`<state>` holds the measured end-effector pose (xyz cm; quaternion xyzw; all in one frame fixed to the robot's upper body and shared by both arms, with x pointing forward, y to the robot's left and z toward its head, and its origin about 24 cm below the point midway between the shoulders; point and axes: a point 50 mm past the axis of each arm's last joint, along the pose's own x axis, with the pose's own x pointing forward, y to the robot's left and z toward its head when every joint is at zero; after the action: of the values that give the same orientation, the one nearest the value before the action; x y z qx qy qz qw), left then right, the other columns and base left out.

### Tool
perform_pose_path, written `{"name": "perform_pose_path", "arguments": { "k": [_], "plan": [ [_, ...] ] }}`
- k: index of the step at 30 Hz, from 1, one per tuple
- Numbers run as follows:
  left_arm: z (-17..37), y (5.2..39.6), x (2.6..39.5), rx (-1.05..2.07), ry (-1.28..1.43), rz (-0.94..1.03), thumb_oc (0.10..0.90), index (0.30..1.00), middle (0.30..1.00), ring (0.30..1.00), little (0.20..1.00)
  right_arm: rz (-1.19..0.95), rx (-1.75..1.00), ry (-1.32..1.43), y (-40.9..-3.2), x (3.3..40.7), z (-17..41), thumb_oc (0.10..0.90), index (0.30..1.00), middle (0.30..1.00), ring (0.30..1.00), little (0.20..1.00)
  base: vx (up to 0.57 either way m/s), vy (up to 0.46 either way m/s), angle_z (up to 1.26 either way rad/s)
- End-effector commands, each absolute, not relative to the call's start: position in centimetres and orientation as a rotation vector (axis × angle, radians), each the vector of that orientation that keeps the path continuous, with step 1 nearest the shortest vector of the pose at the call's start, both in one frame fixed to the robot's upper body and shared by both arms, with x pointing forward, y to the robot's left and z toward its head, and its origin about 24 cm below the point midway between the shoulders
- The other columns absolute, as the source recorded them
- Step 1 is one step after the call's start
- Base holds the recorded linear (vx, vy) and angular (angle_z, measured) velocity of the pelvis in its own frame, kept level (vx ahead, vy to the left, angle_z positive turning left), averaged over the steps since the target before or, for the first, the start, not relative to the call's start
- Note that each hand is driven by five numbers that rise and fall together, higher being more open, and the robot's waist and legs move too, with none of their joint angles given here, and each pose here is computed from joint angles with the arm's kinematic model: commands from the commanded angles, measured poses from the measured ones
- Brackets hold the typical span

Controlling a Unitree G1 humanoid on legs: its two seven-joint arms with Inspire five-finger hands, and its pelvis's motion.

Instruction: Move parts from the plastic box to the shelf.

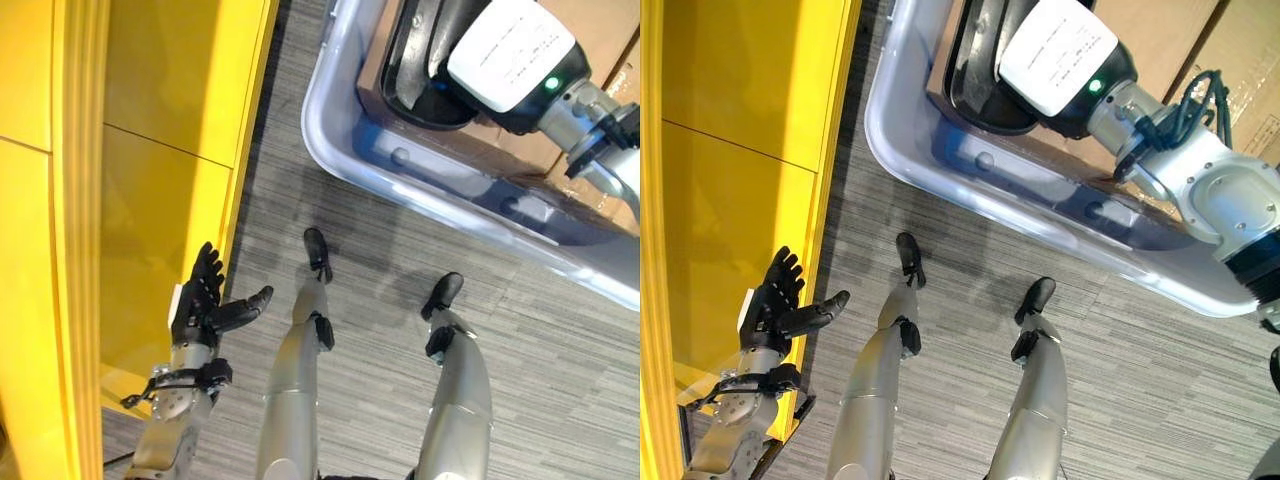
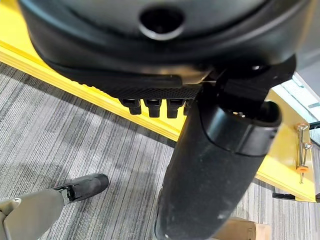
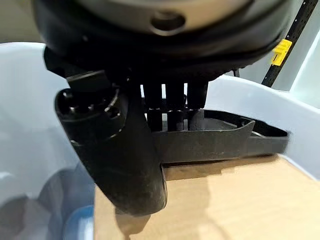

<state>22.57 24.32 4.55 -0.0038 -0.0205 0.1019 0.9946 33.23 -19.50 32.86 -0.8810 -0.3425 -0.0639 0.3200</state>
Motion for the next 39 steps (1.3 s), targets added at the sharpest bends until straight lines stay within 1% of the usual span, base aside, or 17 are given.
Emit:
{"name": "perform_pose_path", "arguments": {
  "k": [1,4,5,7,8,13,17,19,23,26,28,32,34,35,39],
  "plan": [
    [6.3,25.0,21.9,-0.004,-0.145,0.228,0.9,1.0,1.0,1.0,1.0,-0.149,-2.401,-0.693,-22.7,34.0,31.4,0.4,0.3,0.3,0.3,0.3,0.0,0.0,0.0],
    [6.3,24.9,22.0,-0.003,-0.147,0.226,0.9,1.0,1.0,1.0,1.0,-0.155,-2.381,-0.734,-22.2,33.7,31.6,0.4,0.3,0.3,0.3,0.3,-0.01,0.009,0.0],
    [6.6,24.7,22.3,-0.006,-0.159,0.225,0.9,1.0,1.0,1.0,1.0,-0.167,-2.334,-0.813,-21.3,33.1,32.2,0.4,0.3,0.3,0.3,0.3,0.0,0.0,0.0],
    [6.6,24.8,22.3,-0.003,-0.159,0.223,0.9,1.0,1.0,1.0,1.0,-0.168,-2.331,-0.809,-21.4,33.1,32.1,0.4,0.3,0.3,0.3,0.3,-0.05,0.007,0.01],
    [6.9,24.4,22.7,-0.018,-0.18,0.227,0.9,1.0,1.0,1.0,1.0,-0.203,-2.206,-0.958,-19.9,31.7,33.4,0.4,0.3,0.3,0.3,0.3,-0.05,0.008,0.01],
    [7.3,24.1,23.2,-0.003,-0.189,0.212,0.9,1.0,1.0,1.0,1.0,-0.237,-2.059,-1.093,-19.3,29.4,33.7,0.4,0.3,0.3,0.3,0.3,-0.05,0.009,0.02],
    [7.2,23.9,23.4,0.008,-0.182,0.195,0.9,1.0,1.0,1.0,1.0,-0.239,-1.997,-1.119,-19.4,28.5,33.3,0.4,0.3,0.3,0.3,0.3,0.01,-0.011,-0.03],
    [7.1,23.7,23.5,0.012,-0.184,0.185,0.9,1.0,1.0,1.0,1.0,-0.211,-1.858,-1.187,-19.0,26.8,32.4,0.4,0.3,0.3,0.3,0.3,0.09,-0.017,-0.02],
    [6.3,23.9,23.4,-0.024,-0.161,0.22,0.9,1.0,1.0,1.0,1.0,-0.182,-1.788,-1.214,-18.9,25.8,31.2,0.4,0.3,0.3,0.3,0.3,0.07,-0.028,-0.06],
    [6.4,24.0,23.5,-0.024,-0.169,0.232,0.9,1.0,1.0,1.0,1.0,-0.18,-1.787,-1.215,-19.0,25.5,31.0,0.4,0.3,0.3,0.3,0.3,0.06,-0.016,-0.07],
    [5.4,24.5,23.5,-0.025,-0.133,0.268,0.9,1.0,1.0,1.0,1.0,-0.16,-1.757,-1.229,-18.8,25.2,30.8,0.4,0.3,0.3,0.3,0.3,0.05,-0.022,0.03],
    [7.4,24.0,23.6,0.122,-0.231,0.237,0.9,1.0,1.0,1.0,1.0,-0.061,-1.641,-1.246,-17.9,24.4,29.9,0.4,0.3,0.3,0.3,0.3,0.08,-0.013,0.0],
    [7.4,24.1,23.5,0.193,-0.233,0.234,0.9,1.0,1.0,1.0,1.0,-0.021,-1.57,-1.251,-17.5,24.1,29.6,0.4,0.3,0.3,0.3,0.3,0.09,0.017,-0.16],
    [8.6,23.9,23.5,0.298,-0.291,0.213,0.9,1.0,1.0,1.0,1.0,0.038,-1.481,-1.242,-17.0,24.1,29.1,0.4,0.3,0.3,0.3,0.3,0.09,0.023,-0.21],
    [9.8,23.5,23.7,0.398,-0.356,0.2,0.9,1.0,1.0,1.0,1.0,0.082,-1.414,-1.228,-16.6,24.2,28.8,0.4,0.3,0.3,0.3,0.3,0.02,0.015,-0.2]
  ]
}}
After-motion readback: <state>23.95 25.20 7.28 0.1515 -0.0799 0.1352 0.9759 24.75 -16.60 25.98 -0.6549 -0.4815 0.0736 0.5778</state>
